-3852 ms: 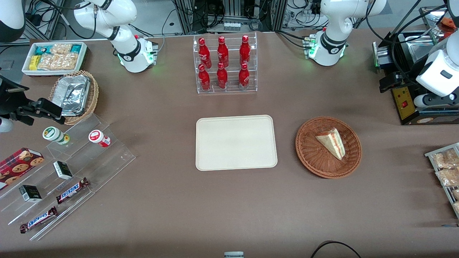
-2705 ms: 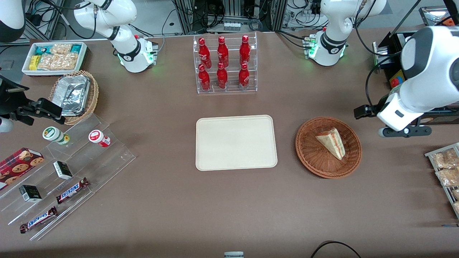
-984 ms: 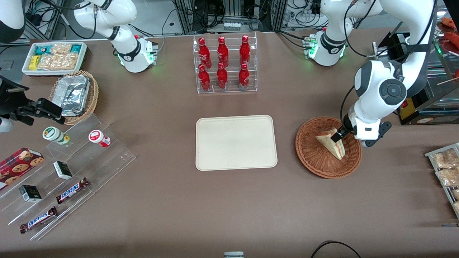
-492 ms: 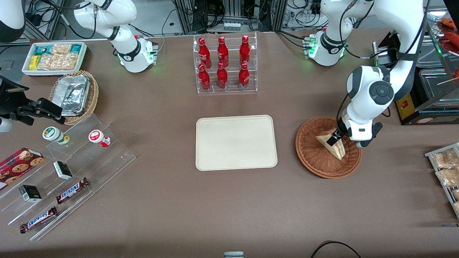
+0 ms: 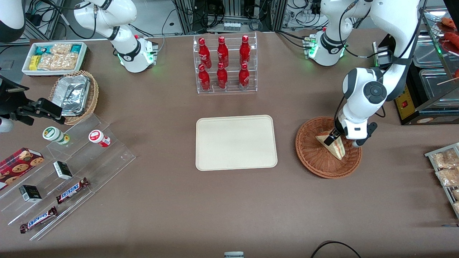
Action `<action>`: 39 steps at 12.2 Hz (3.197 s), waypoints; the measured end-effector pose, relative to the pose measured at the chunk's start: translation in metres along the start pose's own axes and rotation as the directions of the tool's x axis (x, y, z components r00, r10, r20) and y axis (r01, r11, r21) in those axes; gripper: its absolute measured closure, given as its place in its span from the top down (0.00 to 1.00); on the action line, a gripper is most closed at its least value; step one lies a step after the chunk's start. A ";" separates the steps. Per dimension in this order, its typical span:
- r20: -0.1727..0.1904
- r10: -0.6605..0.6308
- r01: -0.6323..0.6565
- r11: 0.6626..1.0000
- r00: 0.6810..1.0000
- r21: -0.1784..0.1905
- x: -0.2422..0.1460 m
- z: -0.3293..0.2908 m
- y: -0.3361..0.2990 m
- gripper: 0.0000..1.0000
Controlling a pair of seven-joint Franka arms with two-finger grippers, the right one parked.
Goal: Place sandwich from basket to tray
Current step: 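Lower the left gripper and close it on the sandwich's wrapped edge, then lift the sandwich and carry it with the left gripper over the tray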
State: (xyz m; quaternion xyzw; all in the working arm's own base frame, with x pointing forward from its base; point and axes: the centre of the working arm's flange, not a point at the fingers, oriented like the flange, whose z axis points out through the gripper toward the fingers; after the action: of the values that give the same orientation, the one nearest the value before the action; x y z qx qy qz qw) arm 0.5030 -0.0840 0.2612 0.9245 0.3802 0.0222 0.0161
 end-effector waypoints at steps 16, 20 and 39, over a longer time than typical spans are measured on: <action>0.099 0.167 -0.175 0.981 0.981 0.079 -0.015 -0.102 0.111 0.14; 0.102 0.392 -0.399 0.914 0.914 0.068 -0.078 -0.082 0.176 0.14; 0.175 0.495 -0.501 0.865 0.851 -0.007 -0.285 0.008 0.312 0.13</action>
State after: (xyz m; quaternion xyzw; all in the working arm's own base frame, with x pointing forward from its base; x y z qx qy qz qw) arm 0.5204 -0.5060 0.2599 0.9899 0.1255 -0.0614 0.0242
